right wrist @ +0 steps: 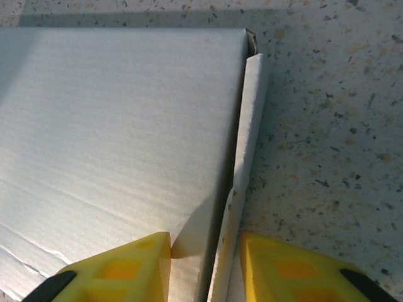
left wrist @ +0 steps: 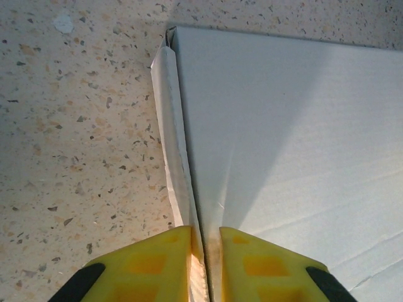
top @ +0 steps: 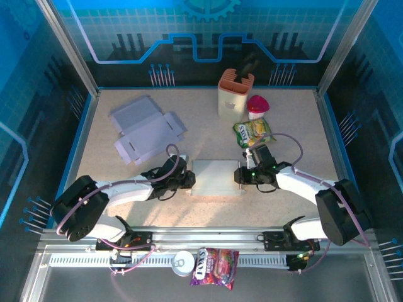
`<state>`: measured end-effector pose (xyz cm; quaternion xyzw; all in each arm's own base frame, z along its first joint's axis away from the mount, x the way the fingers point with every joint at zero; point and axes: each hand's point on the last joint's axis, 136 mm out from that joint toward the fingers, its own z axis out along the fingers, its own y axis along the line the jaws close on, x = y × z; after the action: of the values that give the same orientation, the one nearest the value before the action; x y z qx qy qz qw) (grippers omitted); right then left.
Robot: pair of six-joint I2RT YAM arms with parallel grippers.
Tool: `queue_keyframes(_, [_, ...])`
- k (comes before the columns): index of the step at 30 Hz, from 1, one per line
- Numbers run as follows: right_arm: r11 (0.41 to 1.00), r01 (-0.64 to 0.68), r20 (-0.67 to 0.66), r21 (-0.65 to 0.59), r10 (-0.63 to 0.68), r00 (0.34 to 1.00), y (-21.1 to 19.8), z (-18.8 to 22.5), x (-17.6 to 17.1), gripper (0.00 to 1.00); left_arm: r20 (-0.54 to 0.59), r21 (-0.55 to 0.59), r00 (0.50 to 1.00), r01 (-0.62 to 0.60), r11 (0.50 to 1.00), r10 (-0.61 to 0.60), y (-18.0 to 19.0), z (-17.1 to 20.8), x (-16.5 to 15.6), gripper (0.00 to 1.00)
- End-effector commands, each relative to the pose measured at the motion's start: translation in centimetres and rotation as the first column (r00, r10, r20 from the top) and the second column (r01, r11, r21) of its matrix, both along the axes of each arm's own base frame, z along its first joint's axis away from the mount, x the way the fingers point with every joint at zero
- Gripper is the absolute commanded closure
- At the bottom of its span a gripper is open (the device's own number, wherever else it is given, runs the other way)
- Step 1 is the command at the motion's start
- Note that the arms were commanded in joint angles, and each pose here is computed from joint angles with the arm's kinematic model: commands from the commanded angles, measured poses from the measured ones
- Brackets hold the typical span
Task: Fold the paper box
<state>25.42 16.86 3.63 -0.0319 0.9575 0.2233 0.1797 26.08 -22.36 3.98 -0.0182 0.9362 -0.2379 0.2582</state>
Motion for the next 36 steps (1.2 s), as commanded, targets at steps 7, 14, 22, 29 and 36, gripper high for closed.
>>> queue_keyframes(7, [1.0, 0.007, -0.018, -0.029, -0.007, 1.0, 0.0, -0.7, -0.4, 0.9, -0.039, 0.054, 0.999, -0.024, 0.998, 0.027, 1.2, -1.8, -0.6, 0.86])
queue_keyframes(14, [0.999, 0.032, 0.026, 0.0, -0.032, 0.999, -0.6, 1.2, 0.3, 0.78, -0.036, 0.077, 0.998, -0.041, 0.996, 0.044, 1.9, -2.2, -0.8, 0.92])
queue_keyframes(22, [0.988, 0.043, 0.032, 0.15, -0.048, 0.998, -1.1, 2.2, 1.1, 0.36, -0.031, 0.06, 0.998, -0.052, 0.997, 0.054, 2.0, -2.4, -0.8, 1.0])
queue_keyframes(29, [0.97, 0.029, -0.025, 0.242, -0.023, 0.999, -0.1, 0.8, 1.1, 0.28, -0.062, 0.012, 0.993, -0.095, 0.995, 0.096, 2.9, -3.4, -0.8, 1.0])
queue_keyframes(36, [0.936, -0.007, -0.034, 0.352, 0.02, 0.999, 1.8, 0.9, 1.1, 0.26, -0.096, -0.035, 0.987, -0.135, 0.99, 0.132, 3.7, -4.4, -0.8, 1.0])
